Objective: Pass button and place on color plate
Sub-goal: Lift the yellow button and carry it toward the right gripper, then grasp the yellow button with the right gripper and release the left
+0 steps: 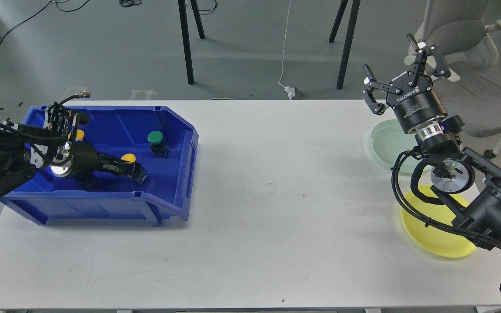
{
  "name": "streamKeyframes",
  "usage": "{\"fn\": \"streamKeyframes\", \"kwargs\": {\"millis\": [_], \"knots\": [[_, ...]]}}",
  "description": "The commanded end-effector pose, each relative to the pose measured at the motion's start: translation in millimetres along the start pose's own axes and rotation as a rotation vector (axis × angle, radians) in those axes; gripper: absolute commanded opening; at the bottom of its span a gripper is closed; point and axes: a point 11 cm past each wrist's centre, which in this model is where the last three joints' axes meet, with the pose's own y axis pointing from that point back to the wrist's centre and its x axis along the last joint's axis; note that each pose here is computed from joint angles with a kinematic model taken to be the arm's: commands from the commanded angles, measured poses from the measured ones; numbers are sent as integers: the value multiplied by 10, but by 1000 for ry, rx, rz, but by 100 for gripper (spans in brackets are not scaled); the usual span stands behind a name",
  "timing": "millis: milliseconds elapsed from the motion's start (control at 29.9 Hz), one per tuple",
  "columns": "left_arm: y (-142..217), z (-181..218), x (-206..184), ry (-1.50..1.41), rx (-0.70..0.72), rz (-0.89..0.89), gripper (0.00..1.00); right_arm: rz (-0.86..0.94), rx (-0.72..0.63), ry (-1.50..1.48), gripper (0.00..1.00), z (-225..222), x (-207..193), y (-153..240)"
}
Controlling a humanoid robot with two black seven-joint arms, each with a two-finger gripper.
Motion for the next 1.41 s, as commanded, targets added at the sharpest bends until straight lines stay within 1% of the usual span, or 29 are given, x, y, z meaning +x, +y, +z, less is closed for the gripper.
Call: {"fn": "streamKeyframes", "kwargs": {"millis": [0, 100, 234, 335, 468, 502, 569, 703, 870, 1004, 1204, 1305, 1372], "knots": [[336, 297, 319, 70, -136, 106, 5, 26, 81, -14, 99, -215, 62, -50], [606, 634, 553, 138, -295, 215, 5, 21, 96, 2, 99, -313, 54, -109], [662, 1110, 647, 273, -529, 265, 5, 2, 108, -2, 99, -362, -9, -160], [544, 1553, 687, 416, -737, 250, 5, -32, 107, -13, 99, -353, -120, -195], [285, 1965, 689, 554, -898, 240, 5, -128, 63, 31, 99, -319, -357, -181], [212, 2051, 672, 566, -916, 243, 5, -162, 43, 68, 99, -325, -418, -159], [58, 2203, 594, 595, -946, 237, 5, -253, -23, 149, 99, -191, -596, -59], [-143, 2387, 467, 636, -979, 223, 5, -383, -134, 298, 99, 40, -790, 150], [-274, 2481, 375, 669, -990, 216, 5, -446, -259, 325, 97, 471, -858, 449], [-292, 2483, 367, 676, -990, 217, 5, -485, -333, 356, 97, 729, -936, 621], [-295, 2459, 380, 681, -987, 224, 5, -537, -378, 350, 94, 918, -1100, 795], [-302, 2449, 368, 685, -985, 223, 6, -520, -376, 352, 89, 930, -1082, 822], [-307, 2434, 369, 689, -983, 223, 6, -519, -372, 349, 83, 926, -1091, 819]]}}
